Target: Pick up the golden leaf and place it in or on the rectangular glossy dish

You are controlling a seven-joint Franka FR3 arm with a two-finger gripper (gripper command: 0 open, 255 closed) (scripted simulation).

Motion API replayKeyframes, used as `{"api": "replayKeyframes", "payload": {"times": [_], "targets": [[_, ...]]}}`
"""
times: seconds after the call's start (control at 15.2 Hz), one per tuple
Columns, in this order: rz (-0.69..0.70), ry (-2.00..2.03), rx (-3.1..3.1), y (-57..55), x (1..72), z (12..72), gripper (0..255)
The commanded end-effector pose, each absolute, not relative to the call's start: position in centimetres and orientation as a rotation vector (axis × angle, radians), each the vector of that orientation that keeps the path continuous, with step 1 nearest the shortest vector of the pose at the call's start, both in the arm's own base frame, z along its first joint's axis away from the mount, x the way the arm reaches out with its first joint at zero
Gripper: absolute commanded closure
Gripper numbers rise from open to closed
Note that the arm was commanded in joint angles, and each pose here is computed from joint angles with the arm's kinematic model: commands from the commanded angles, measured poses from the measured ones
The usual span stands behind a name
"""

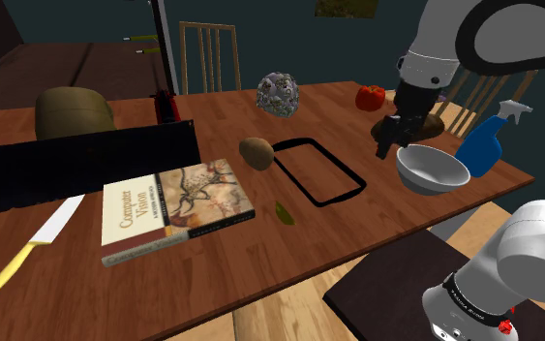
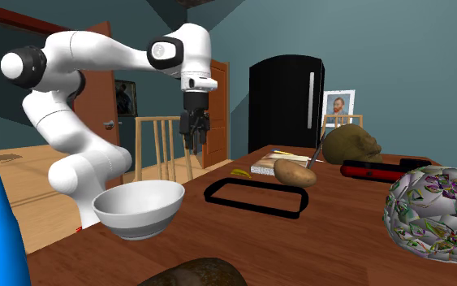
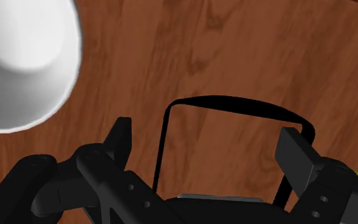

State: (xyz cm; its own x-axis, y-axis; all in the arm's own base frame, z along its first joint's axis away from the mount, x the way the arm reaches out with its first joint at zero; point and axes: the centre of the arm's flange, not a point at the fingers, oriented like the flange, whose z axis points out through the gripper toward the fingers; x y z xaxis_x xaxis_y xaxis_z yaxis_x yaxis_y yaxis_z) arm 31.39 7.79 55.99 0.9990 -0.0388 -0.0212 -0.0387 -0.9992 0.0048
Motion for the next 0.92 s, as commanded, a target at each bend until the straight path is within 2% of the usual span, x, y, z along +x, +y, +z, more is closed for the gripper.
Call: {"api": "replayKeyframes", "payload": {"times": [0.0,0.86], "targets": [[-0.026,-0.085,3.136,10.3,32.3,55.0,0],[0.013,-0.225,3.126,25.0,38.6,49.2,0]]}}
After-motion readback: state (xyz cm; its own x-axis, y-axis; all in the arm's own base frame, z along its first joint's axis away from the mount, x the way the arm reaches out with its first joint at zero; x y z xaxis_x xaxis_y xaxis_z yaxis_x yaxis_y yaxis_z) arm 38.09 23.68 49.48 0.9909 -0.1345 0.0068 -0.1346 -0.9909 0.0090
